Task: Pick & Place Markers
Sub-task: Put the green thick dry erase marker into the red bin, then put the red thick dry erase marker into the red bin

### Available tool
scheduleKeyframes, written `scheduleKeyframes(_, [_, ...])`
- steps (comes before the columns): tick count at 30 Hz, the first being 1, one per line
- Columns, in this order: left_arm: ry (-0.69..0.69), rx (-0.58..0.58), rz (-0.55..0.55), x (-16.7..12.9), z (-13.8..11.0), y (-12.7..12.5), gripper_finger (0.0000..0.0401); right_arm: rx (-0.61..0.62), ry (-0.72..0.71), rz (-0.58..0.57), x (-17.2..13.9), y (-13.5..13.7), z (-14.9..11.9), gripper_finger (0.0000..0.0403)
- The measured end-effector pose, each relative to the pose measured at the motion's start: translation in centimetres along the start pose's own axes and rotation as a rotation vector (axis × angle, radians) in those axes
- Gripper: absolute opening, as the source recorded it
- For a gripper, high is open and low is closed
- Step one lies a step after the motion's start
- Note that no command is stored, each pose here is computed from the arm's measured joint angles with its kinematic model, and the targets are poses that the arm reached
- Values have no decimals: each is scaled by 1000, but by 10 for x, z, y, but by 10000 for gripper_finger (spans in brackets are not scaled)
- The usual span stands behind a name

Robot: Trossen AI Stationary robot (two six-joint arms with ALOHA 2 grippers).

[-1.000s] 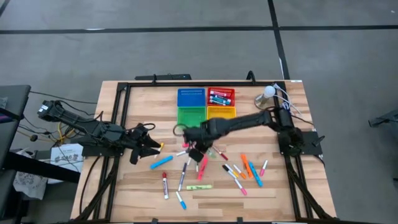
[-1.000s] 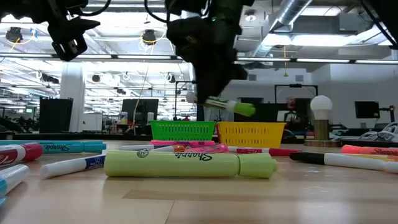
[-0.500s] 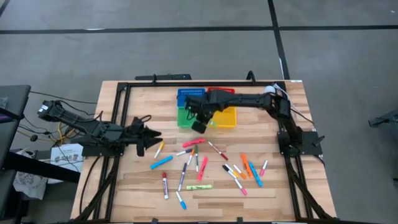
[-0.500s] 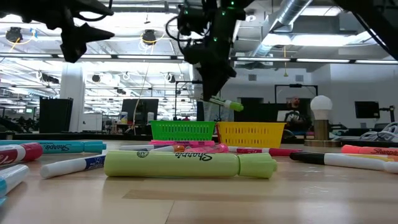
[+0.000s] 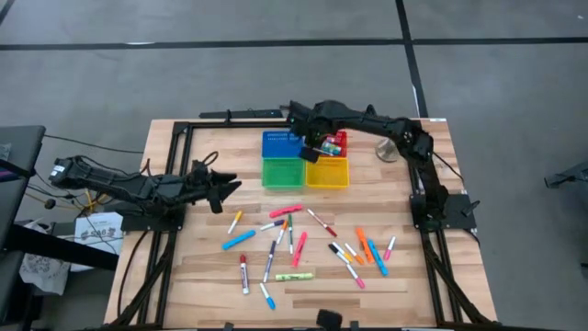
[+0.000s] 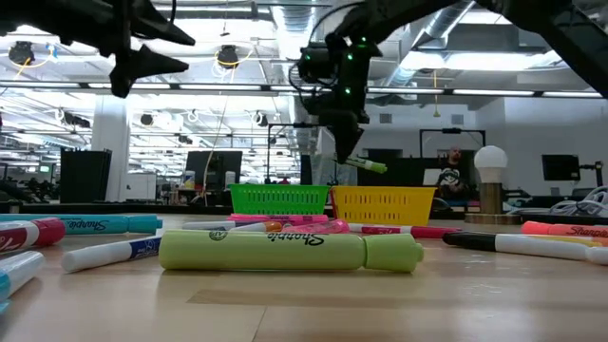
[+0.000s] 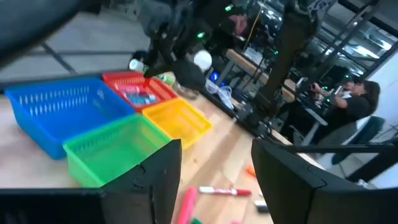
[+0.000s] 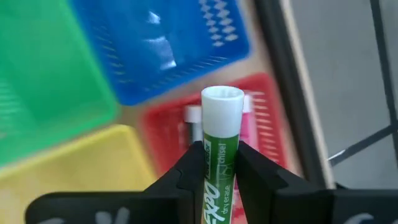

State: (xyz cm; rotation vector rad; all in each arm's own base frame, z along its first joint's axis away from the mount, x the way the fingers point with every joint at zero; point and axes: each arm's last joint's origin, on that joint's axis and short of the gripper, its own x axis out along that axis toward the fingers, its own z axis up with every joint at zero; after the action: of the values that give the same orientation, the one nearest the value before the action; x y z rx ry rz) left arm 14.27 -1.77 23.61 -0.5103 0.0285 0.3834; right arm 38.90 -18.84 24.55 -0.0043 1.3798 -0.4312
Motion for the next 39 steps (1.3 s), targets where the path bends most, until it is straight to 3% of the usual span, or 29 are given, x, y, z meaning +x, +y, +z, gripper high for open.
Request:
scheduleKeyframes(8, [-138,219,-46,5,12,-9,195,16,20,-7,11,-51,-13,63])
scheduleKeyframes(14, [-119,261,8,15,8,-6,195,49,-10,97,16,-72,-20,63])
scheduleKeyframes(25, [-135,238,24,30,3,-8,195,19,-4,194,13,-58,-19,66])
scheduleKeyframes(39, [-132,169,20,34,0,-10,195,-10,35,204,11,-49,-20,135])
